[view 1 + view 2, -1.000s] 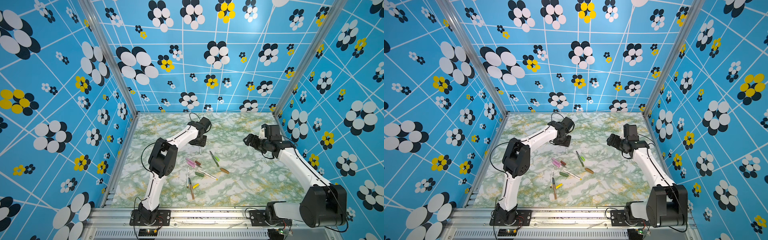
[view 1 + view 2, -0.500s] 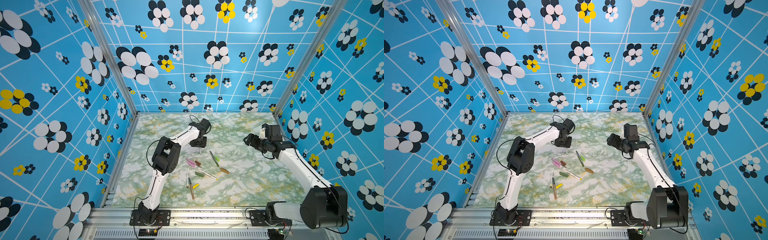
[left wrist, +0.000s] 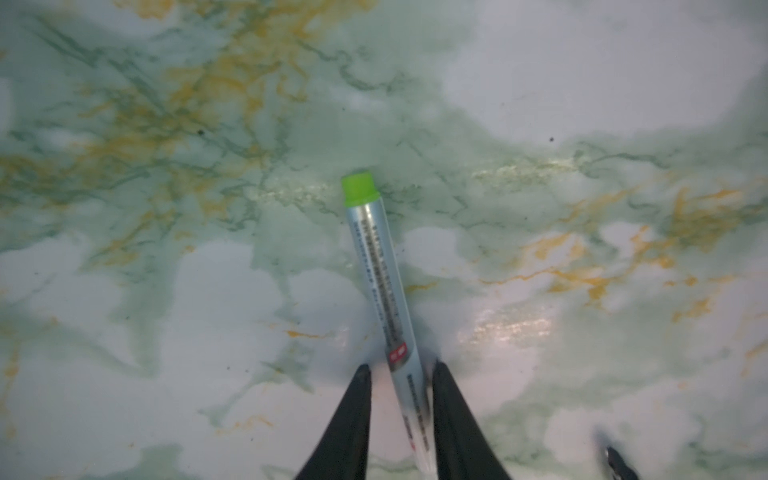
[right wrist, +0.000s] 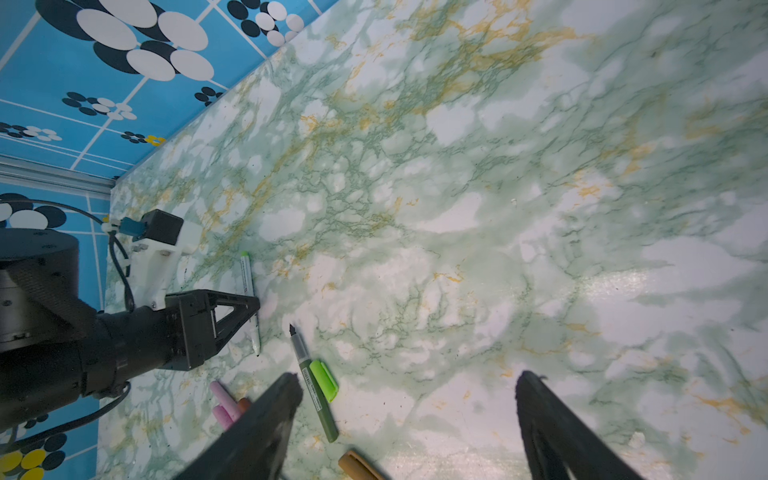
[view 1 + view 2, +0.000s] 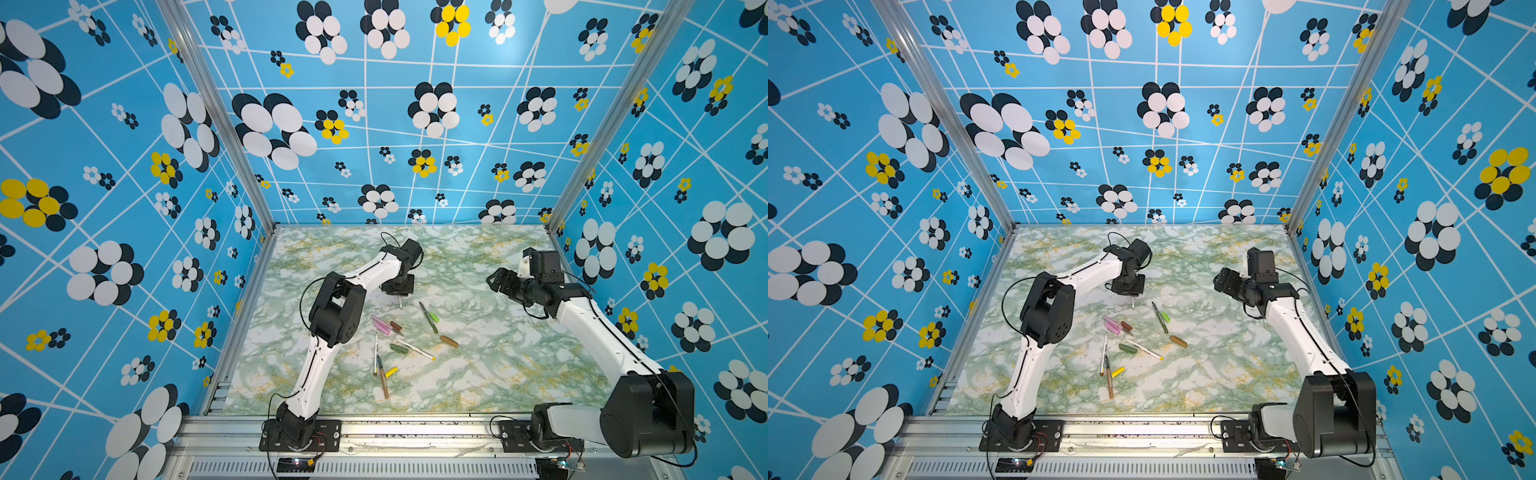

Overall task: Insert the pens into the pen caps
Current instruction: 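Close the left gripper on the white marker and lift it, then bring the marker toward the right gripper and grasp its lime end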

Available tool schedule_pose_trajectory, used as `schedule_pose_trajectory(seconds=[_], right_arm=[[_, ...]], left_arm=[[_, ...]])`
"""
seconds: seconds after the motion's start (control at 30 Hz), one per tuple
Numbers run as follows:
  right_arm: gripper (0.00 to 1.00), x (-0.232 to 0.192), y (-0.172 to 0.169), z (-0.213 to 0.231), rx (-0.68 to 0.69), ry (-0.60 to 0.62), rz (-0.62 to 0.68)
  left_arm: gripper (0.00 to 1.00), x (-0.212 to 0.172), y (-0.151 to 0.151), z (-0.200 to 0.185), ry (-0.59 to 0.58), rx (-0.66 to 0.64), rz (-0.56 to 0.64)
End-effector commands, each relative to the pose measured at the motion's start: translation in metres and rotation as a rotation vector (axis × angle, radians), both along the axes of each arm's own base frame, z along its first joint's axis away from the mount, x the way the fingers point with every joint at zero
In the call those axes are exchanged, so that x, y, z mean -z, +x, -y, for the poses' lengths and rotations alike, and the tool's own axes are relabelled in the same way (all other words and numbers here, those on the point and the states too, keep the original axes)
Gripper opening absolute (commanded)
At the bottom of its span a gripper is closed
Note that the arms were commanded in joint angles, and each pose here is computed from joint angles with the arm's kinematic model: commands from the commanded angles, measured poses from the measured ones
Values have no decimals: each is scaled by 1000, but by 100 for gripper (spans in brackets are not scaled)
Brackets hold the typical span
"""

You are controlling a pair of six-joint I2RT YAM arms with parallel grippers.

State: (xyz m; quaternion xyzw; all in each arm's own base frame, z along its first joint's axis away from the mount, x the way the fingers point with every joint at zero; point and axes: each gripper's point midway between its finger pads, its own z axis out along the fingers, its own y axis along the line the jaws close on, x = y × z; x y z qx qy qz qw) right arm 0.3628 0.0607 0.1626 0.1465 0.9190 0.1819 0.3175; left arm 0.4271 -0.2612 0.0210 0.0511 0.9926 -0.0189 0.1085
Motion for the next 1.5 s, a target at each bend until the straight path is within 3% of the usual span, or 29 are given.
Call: schedule_pose_trajectory(seconds=[0.0,0.4,0.57,0.9,1.1,1.47], right_arm=[[84,-1,-5,-3,-1,16,2],[84,0,-3,-2,3,16,-2],[84,-3,-3,-1,10,16,-1],[84,-32,-6,-4,16,48,51],[84,-45,-4,-10,6,90,75],[84,-81,15,-62,-104,417,153]], left_arm=[[23,19,-9,0,30,1,-49],[0,28,-12,2,27,12,-69],[0,15,-7,10,-18,63,-32],[0,-52,19,20,-274,79,134],[0,-80,23,20,-347,104,191],[0,-135,-3,49,-642,122,221]])
